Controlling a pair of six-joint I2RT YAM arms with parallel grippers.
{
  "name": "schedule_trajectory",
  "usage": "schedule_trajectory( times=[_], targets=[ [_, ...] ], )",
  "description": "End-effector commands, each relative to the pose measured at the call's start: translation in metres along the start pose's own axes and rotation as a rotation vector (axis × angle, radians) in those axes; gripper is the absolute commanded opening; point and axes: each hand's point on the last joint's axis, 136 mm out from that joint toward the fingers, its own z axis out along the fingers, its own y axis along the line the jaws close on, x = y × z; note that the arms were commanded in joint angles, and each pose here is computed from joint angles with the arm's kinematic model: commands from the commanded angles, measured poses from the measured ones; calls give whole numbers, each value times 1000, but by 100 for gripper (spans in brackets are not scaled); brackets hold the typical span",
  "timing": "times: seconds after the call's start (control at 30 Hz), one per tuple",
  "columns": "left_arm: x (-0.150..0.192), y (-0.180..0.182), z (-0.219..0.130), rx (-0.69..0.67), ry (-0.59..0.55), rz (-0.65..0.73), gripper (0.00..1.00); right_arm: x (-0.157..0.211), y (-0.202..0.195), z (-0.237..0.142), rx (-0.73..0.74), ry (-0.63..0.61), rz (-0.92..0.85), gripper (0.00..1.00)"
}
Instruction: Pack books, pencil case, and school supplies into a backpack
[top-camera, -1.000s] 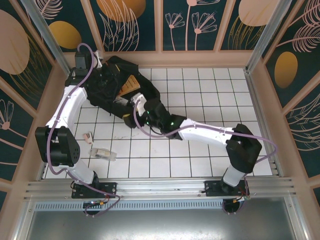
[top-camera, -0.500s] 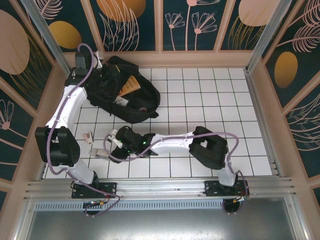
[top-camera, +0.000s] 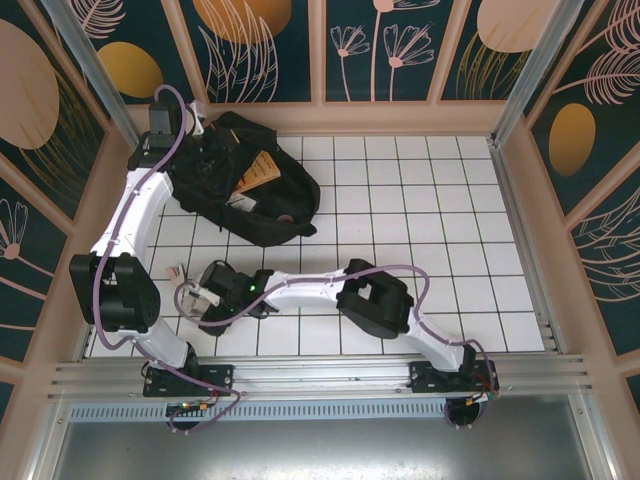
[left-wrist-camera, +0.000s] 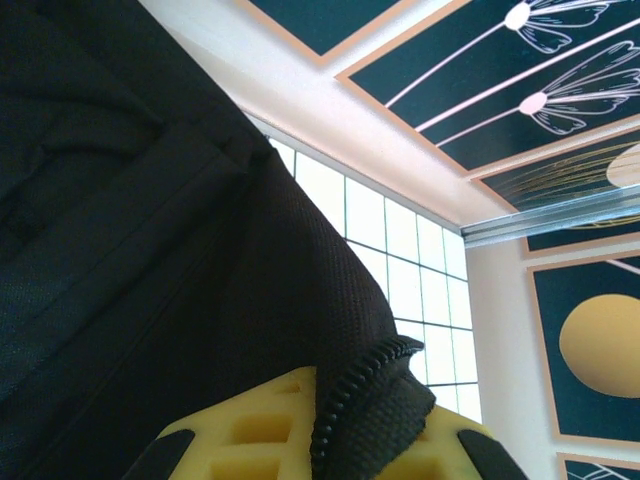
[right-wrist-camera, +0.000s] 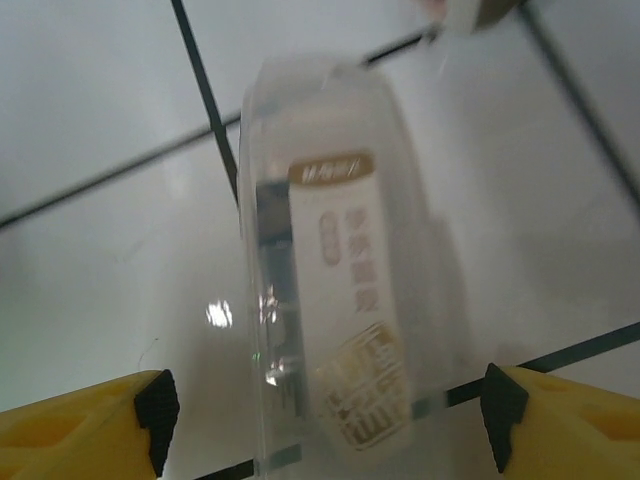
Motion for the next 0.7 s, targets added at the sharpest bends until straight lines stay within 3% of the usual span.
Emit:
schedule_trajectory(
  times=[0.0,0.17,0.43,0.67],
  targets=[
    [-24,-31,-14,85,-60,57,3,12,2,7,14,65,-41,82],
    [-25,-34,-16,85,-62,56,3,21,-1,17,75,99,-99,80],
    [-24,-32,-12,83,-48,47,3,34,-15,17,193,127,-160,59],
    [-20,-27,-11,63,-32,57,4,41,-27,-11,237,91,-143,44]
  ],
)
